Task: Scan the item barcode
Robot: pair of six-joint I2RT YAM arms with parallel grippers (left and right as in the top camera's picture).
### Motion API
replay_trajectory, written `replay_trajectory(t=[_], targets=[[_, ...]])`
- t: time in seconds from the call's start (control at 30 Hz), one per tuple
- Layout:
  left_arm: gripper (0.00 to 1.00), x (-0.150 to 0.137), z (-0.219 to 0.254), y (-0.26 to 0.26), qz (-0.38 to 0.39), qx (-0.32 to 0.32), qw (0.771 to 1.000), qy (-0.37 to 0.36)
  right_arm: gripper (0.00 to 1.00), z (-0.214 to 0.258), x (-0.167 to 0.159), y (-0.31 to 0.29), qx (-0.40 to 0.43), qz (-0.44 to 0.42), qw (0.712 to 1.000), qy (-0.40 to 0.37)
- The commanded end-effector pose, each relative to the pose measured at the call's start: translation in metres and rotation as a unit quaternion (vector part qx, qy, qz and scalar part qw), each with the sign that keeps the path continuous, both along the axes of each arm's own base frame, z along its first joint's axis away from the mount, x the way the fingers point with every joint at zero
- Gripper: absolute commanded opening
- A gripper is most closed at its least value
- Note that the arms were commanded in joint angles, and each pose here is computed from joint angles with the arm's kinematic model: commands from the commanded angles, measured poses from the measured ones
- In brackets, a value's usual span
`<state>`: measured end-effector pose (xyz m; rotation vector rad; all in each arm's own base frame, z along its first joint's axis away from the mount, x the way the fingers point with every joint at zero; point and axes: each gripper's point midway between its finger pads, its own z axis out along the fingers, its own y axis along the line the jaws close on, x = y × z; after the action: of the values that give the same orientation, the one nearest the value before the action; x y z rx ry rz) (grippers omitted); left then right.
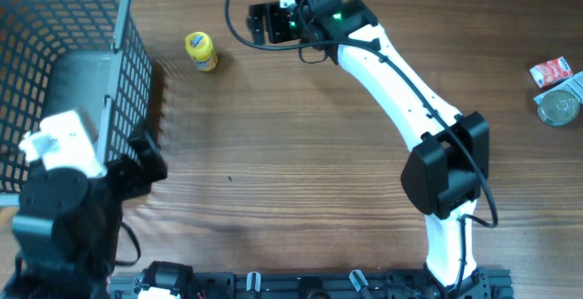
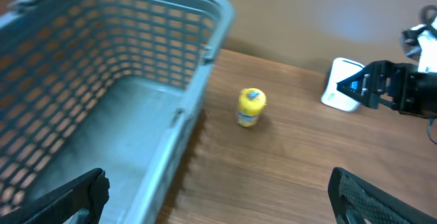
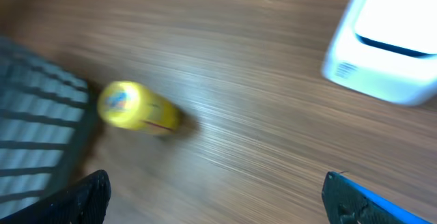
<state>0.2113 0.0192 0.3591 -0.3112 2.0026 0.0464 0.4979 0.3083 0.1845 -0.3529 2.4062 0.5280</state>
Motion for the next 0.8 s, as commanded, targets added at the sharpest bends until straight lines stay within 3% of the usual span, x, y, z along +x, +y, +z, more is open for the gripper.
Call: replay_trajectory(t=[0.0,0.1,0.2,0.3,0.43,0.77], targets=[[1.00,0.053,-0.021,-0.021,-0.044,0.009,0.998,0.053,1.00,0.020,0.014,-0.065,-0.055,-0.062,0.996,-0.017],[1.00,0.121,-0.042,-0.037,-0.055,0.004,0.996,0.065,1.00,0.050,0.012,-0.118,-0.084,-0.118,0.989,-0.030],[1.00,0.185,-0.083,-0.076,-0.124,-0.036,0.988,0.086,1.00,0.086,0.003,-0.175,-0.110,-0.178,0.977,-0.047],[1.00,0.229,-0.143,-0.100,-0.155,-0.069,0.977,0.129,1.00,0.111,-0.011,-0.220,-0.120,-0.202,0.971,-0.052],[1.00,0.247,-0.196,-0.103,-0.135,-0.091,0.971,0.176,1.00,0.113,-0.021,-0.260,-0.129,-0.237,0.963,-0.031],[1.00,0.264,-0.201,-0.052,-0.042,-0.068,0.985,0.156,1.00,0.105,-0.023,-0.246,-0.099,-0.208,0.973,-0.011]])
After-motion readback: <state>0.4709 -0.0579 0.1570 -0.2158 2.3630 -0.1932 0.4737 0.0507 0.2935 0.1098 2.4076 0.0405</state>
